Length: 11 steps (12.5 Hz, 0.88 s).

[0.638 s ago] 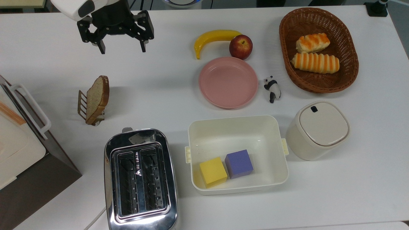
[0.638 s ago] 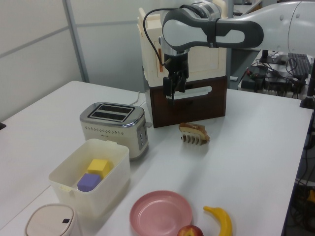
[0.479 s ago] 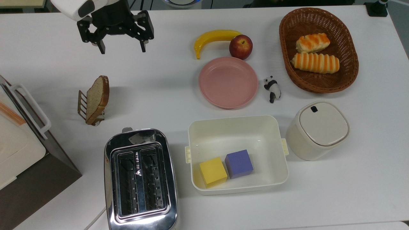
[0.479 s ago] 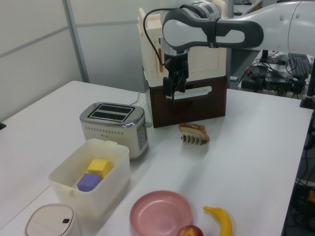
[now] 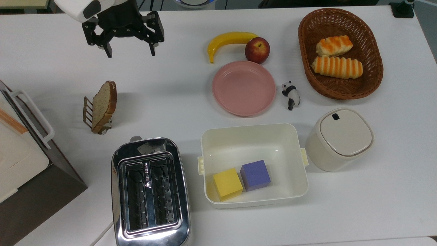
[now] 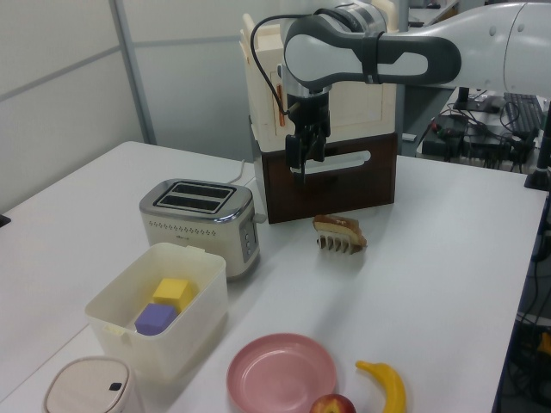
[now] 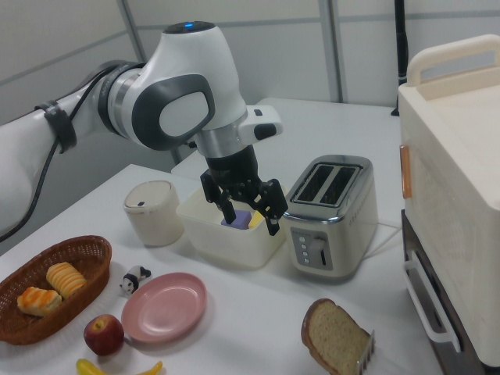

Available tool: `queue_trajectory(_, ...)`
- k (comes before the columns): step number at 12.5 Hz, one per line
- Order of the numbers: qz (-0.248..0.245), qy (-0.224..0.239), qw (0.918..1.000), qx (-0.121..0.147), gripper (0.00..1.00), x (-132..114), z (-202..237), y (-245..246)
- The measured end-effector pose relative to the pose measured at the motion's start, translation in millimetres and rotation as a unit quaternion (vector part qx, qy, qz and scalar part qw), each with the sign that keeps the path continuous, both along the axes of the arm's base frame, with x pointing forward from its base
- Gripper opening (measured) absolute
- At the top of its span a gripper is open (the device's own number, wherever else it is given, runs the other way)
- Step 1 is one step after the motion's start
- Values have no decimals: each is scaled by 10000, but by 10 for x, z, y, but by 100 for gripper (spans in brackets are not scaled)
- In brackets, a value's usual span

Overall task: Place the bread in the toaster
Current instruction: 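Move the gripper toward the bread slice in the metal rack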

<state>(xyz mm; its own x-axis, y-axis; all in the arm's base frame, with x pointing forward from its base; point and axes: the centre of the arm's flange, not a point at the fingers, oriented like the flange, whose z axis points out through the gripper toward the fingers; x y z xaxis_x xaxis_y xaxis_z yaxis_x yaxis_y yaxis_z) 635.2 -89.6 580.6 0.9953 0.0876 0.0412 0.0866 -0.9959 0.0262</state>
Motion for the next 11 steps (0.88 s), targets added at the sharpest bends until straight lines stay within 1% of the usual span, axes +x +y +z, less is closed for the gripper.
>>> queue_trajectory(5,-25,-31,10000,-16,100,-18,40,-30)
queue_trajectory(8,-75,27,10000,-22,100,-59,62,-82)
queue_trajectory(11,-72,78,9999,-128,100,-63,32,-113)
